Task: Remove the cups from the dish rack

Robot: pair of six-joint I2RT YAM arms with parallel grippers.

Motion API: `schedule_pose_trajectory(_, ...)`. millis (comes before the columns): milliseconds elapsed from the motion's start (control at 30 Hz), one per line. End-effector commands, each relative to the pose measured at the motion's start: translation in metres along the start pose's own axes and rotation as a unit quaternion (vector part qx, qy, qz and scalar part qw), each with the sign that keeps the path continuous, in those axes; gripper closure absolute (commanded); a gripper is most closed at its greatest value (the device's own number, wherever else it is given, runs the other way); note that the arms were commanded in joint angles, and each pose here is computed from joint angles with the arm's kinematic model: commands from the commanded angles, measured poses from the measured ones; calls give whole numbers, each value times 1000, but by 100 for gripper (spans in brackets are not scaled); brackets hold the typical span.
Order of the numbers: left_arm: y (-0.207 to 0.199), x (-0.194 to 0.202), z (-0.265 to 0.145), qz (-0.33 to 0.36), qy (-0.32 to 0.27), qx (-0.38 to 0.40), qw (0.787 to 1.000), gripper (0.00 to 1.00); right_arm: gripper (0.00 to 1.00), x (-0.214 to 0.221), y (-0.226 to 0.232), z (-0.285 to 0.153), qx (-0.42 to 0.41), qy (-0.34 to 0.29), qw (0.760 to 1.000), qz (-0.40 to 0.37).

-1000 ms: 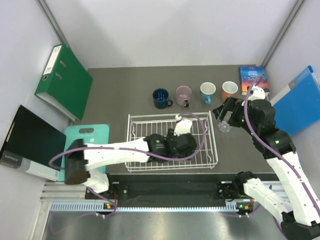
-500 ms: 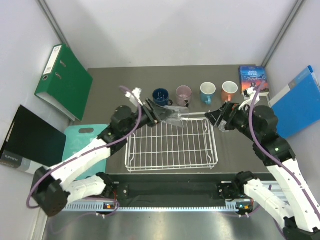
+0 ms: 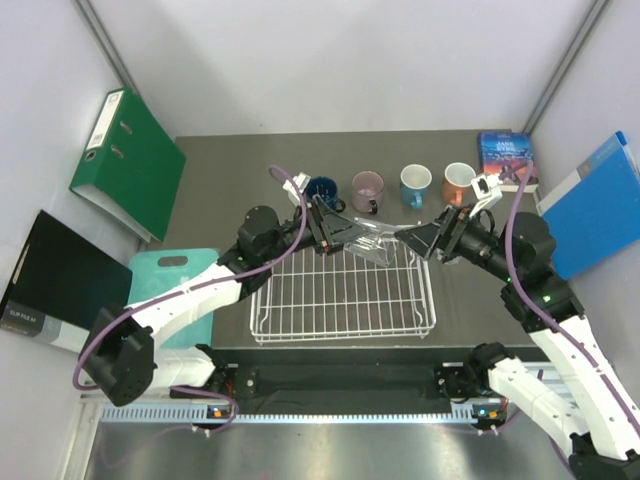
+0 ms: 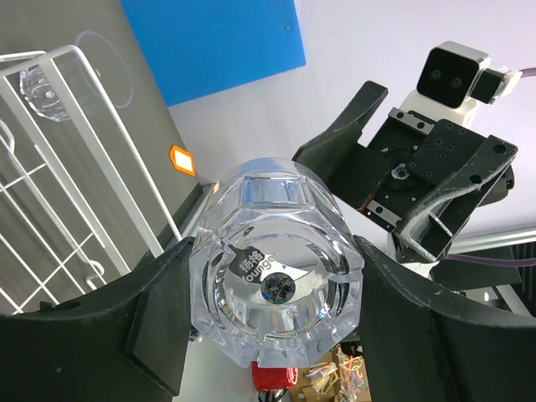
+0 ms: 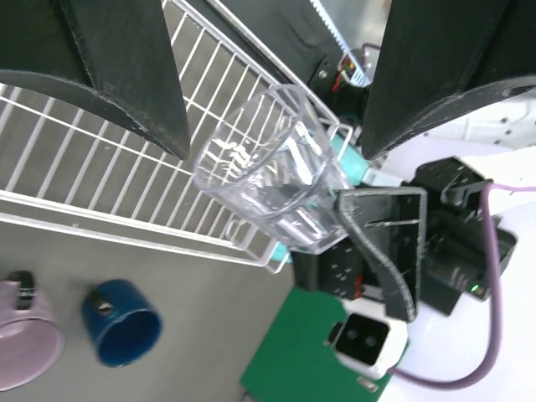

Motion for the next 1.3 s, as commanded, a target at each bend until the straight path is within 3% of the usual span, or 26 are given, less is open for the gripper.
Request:
schedule_pose_trajectory(0,-39,-6,3,35,0,80,996,100,22,-3,18,5,-69,-6,998,10)
schedule_pose_trajectory(467,-34,2,16,34,19,87,995,100,55,33,29,47,-96,72,993,23)
schedule_pose_trajectory(600,-31,6,20,32,27,79,996,100,100,38,23,51,-67,83,994,19)
schedule_pose_trajectory(667,-30,6,20,39,25,69,997,100,100,39,16,49,-40,83,996,7)
schedule_pose_trajectory(733,-23,5,18,49,19,38,998,90,100,30,16,43,-17,64,998,-5)
schedule_pose_trajectory(767,-24,3,18,57,12,25,998,68,100,27,14,38,3,64,998,-14)
schedule_pose_trajectory(833,-14,-3,14,70,-18,-36,997,47,100,17,8,29,47,36,998,-31)
schedule_pose_trajectory(867,-14,-7,12,77,-34,-54,995,30,100,14,5,25,65,28,997,-42)
schedule_pose_trajectory(933,-3,-17,2,77,-87,-122,986,17,100,2,-4,12,130,3,990,-55)
schedule_pose_trajectory(1033,7,-31,-10,64,-135,-179,972,4,100,-7,-23,1,237,-3,969,-75)
schedule_pose_trajectory(1200,33,-41,-29,44,-181,-285,940,2,100,-15,-50,-13,369,-2,926,-73)
schedule_pose_trajectory(1267,37,-43,-34,45,-197,-312,928,2,100,-9,-71,-17,452,26,889,-74)
Point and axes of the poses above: each gripper's point midway between its finger pads, its own z axis out along the fingers, its own y axis along the line the jaws close on, x = y × z, the point moved 7 cm from there along -z, back along the fingers, and after that the axes turned 4 degrees about -z, right-handed, at the moved point
